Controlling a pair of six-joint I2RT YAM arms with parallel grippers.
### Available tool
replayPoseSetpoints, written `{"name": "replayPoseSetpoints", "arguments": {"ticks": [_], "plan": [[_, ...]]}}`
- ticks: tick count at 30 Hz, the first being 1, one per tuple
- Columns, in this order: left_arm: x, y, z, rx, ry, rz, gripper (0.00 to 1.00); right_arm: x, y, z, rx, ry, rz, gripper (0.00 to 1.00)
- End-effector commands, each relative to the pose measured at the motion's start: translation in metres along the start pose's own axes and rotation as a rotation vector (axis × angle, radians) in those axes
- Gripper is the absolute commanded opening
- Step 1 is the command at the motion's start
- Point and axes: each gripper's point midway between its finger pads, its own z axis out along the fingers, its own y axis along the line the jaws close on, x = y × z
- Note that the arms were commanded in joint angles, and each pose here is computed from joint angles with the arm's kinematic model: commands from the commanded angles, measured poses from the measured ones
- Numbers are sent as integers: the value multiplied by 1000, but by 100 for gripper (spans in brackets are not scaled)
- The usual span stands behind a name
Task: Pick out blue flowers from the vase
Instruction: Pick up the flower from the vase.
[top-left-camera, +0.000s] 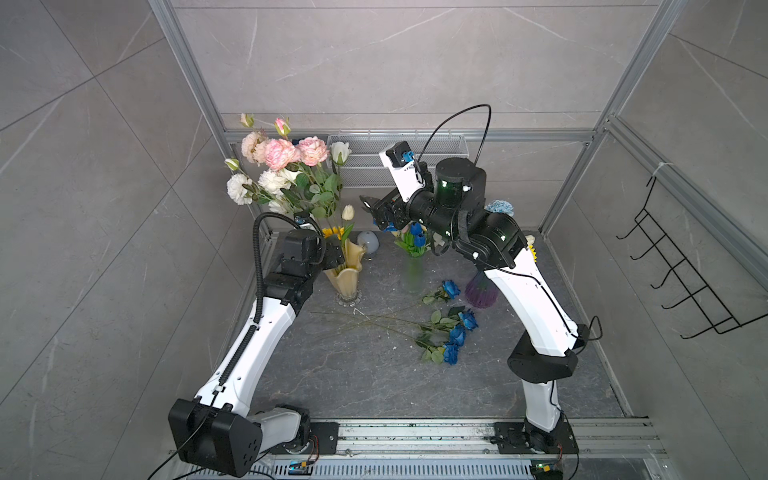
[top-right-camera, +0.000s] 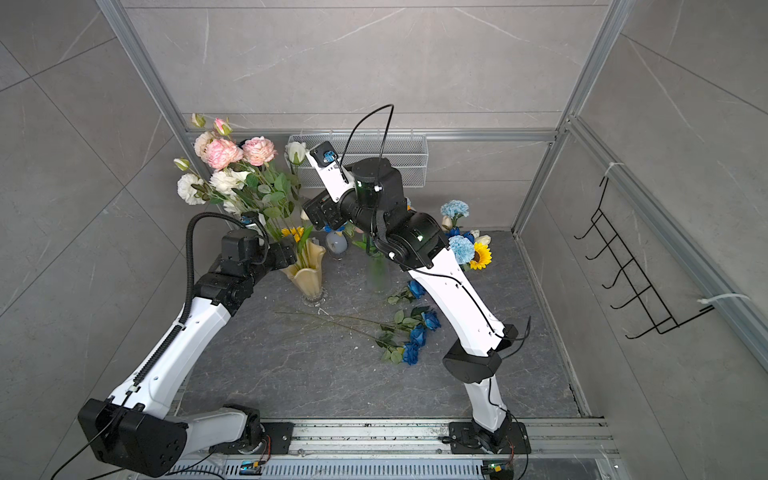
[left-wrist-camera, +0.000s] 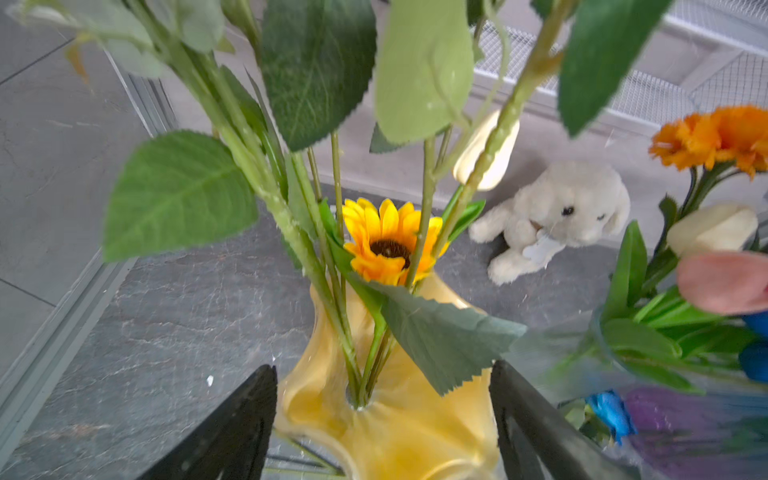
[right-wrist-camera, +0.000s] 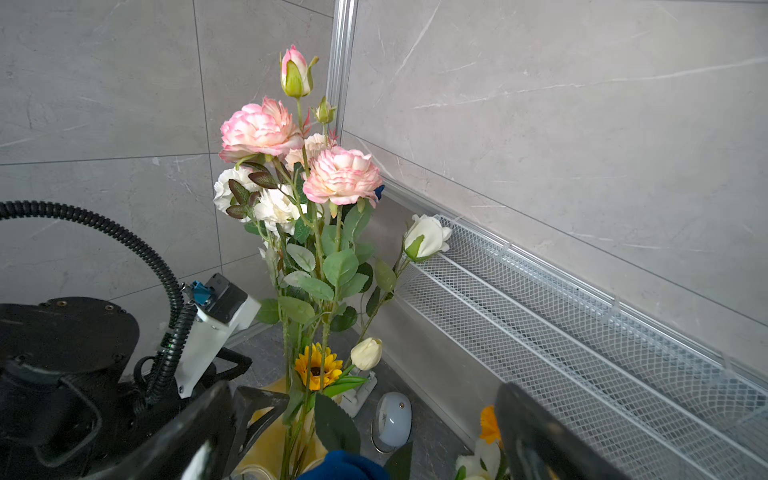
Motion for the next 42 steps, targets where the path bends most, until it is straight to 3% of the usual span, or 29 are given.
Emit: {"name": "replayPoseSetpoints", "arguments": {"ticks": [1, 9, 17, 25, 31, 35, 42], "plan": [[-49, -13, -2, 43, -154, -88, 83, -17, -13, -15, 31, -47, 3, 100], [-69, -20, 7, 20, -205, -68, 82, -16, -25, -19, 40, -45, 19, 100], [-80, -50, 16, -86, -248, 117, 81, -10, -33, -18, 35, -39, 35, 100], [-81, -58, 23, -273, -247, 291, 77, 1, -40, -20, 36, -19, 39, 100], [-87, -43, 16, -390, -246, 348, 60, 4, -42, -23, 27, -26, 55, 100], [-84, -34, 19, -427, -249, 324, 59, 6, -43, -26, 28, -20, 59, 100], [-67, 1, 39, -358, -199, 74, 59, 6, -44, -33, 31, -18, 52, 100]]}}
